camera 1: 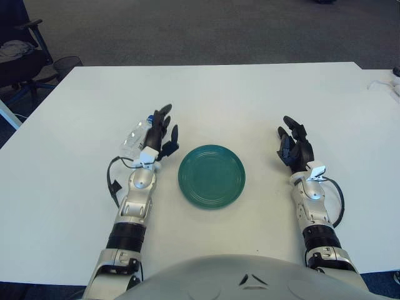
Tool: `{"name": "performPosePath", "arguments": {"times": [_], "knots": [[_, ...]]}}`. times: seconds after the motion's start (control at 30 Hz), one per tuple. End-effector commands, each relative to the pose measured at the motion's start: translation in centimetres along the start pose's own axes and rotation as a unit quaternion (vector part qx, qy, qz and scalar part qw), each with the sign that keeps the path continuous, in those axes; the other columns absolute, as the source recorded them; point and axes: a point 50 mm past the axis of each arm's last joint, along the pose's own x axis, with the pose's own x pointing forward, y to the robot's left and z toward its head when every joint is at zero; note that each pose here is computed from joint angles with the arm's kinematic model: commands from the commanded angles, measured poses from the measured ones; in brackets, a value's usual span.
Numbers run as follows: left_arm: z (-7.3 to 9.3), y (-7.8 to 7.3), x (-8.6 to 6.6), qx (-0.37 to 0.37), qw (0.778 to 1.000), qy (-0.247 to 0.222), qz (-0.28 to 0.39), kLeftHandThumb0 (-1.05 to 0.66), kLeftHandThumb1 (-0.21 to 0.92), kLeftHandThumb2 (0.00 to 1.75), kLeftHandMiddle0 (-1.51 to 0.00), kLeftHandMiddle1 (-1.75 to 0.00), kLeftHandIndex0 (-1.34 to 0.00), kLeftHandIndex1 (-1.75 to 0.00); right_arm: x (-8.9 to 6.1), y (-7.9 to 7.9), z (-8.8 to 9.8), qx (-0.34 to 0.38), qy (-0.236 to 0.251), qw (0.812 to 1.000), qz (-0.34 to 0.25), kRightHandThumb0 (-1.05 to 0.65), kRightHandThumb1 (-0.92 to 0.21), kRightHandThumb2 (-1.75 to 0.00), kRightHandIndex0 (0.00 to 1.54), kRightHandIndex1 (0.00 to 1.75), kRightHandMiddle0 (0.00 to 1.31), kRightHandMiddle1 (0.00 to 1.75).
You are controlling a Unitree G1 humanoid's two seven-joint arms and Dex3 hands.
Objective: Put the bottle into the plate.
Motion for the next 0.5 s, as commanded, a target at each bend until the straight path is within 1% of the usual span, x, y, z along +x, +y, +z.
{"name": "performPosePath", "arguments": {"times": [0.0,0.13,0.27,0.33,0.47], "knots": [[1.9,0.0,1.1,-0.01,0.998,-0.054,0.004,-0.74,0.92,0.78,-0.36,-0.02,0.0,-0.7,-3.2,0.1,-5.2,0.013,0.14,0.99,-0.01,-0.63,-0.92,-0.77,0.31,0.0,0.0,0.57],[2.6,0.1,1.6,-0.012,0.997,-0.076,0.008,-0.71,0.92,0.77,-0.38,-0.03,0.0,-0.75,-3.1,0.2,-5.2,0.015,0.14,0.99,-0.01,-0.63,-0.92,-0.76,0.31,0.0,0.0,0.58],[3.9,0.0,2.3,-0.011,0.994,-0.105,0.011,-0.71,0.92,0.75,-0.39,-0.04,0.0,-0.78,-3.1,0.3,-5.2,0.017,0.139,0.99,-0.012,-0.63,-0.92,-0.75,0.31,0.0,0.0,0.58],[4.4,0.1,2.4,-0.008,0.993,-0.12,0.012,-0.71,0.92,0.74,-0.39,-0.04,0.0,-0.8,-3.1,0.3,-5.2,0.017,0.14,0.99,-0.015,-0.64,-0.92,-0.75,0.31,0.0,0.0,0.58],[5.0,0.3,2.5,-0.004,0.991,-0.135,0.011,-0.71,0.92,0.73,-0.39,-0.04,0.0,-0.81,-3.1,0.4,-5.3,0.018,0.142,0.99,-0.018,-0.65,-0.92,-0.74,0.33,0.01,0.0,0.61]]}}
